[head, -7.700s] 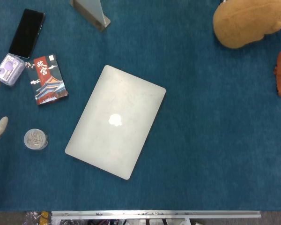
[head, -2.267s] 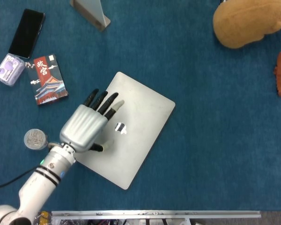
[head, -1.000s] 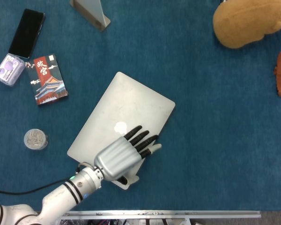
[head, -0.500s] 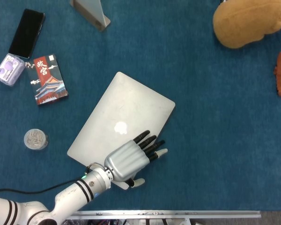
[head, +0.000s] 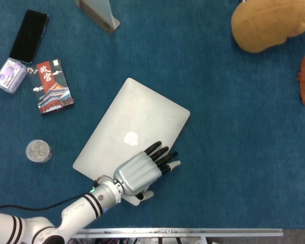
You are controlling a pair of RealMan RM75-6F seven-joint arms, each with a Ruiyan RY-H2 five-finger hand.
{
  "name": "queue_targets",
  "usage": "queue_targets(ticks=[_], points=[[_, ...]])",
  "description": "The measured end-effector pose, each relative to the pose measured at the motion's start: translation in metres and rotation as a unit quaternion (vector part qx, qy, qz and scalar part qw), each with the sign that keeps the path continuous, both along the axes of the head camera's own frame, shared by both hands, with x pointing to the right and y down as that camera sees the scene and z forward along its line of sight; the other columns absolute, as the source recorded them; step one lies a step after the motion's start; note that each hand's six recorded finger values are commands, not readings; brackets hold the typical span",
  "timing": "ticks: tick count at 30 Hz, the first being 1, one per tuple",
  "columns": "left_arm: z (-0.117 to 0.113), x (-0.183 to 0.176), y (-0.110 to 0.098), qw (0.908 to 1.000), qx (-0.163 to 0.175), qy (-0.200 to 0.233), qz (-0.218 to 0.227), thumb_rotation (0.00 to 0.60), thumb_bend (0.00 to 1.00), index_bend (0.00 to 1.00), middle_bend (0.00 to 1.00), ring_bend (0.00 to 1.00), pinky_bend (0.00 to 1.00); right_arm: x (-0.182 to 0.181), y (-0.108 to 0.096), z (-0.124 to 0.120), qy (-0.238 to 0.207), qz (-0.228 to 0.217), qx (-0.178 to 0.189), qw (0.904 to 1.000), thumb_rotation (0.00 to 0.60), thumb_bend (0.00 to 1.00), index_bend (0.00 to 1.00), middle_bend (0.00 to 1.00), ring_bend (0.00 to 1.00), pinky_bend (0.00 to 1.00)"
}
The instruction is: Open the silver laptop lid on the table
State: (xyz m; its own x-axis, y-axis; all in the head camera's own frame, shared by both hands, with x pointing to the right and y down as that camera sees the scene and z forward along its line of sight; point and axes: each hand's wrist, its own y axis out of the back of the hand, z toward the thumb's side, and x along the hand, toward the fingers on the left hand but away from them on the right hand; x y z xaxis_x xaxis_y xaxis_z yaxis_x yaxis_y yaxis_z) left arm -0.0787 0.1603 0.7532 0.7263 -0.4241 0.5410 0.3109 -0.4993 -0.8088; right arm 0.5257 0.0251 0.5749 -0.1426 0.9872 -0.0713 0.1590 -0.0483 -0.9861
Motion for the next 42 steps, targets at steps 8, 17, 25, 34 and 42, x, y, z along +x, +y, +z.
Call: queue_targets(ticks=[8,17,25,34,42], points=[[0.002,0.000,-0.001,1.0000,-0.003,-0.001,-0.001,0.528,0.26,0.00,0.00,0.00,0.00,-0.001,0.001,-0.003,0.002,0.000,0.003,1.0000,0.511,0.31,0.00,0.11,0.00,0.03],[0.000,-0.004,-0.005,1.0000,-0.003,-0.002,-0.007,0.596,0.28,0.00,0.00,0.00,0.00,-0.002,0.000,-0.004,0.002,-0.001,0.004,1.0000,0.511,0.31,0.00,0.11,0.00,0.03],[-0.001,-0.011,-0.012,0.9999,0.006,-0.012,-0.009,0.600,0.31,0.00,0.00,0.00,0.00,-0.005,0.000,-0.005,0.003,-0.002,0.006,1.0000,0.512,0.31,0.00,0.11,0.00,0.03],[-0.005,-0.019,-0.023,0.9995,0.018,-0.022,-0.013,0.600,0.31,0.00,0.00,0.00,0.00,-0.008,0.000,-0.006,0.004,-0.004,0.008,1.0000,0.511,0.31,0.00,0.11,0.00,0.03],[-0.010,-0.020,-0.023,0.9995,0.016,-0.022,-0.017,0.600,0.31,0.00,0.00,0.00,0.00,-0.010,0.000,-0.007,0.003,-0.004,0.010,0.9999,0.512,0.31,0.00,0.11,0.00,0.03]])
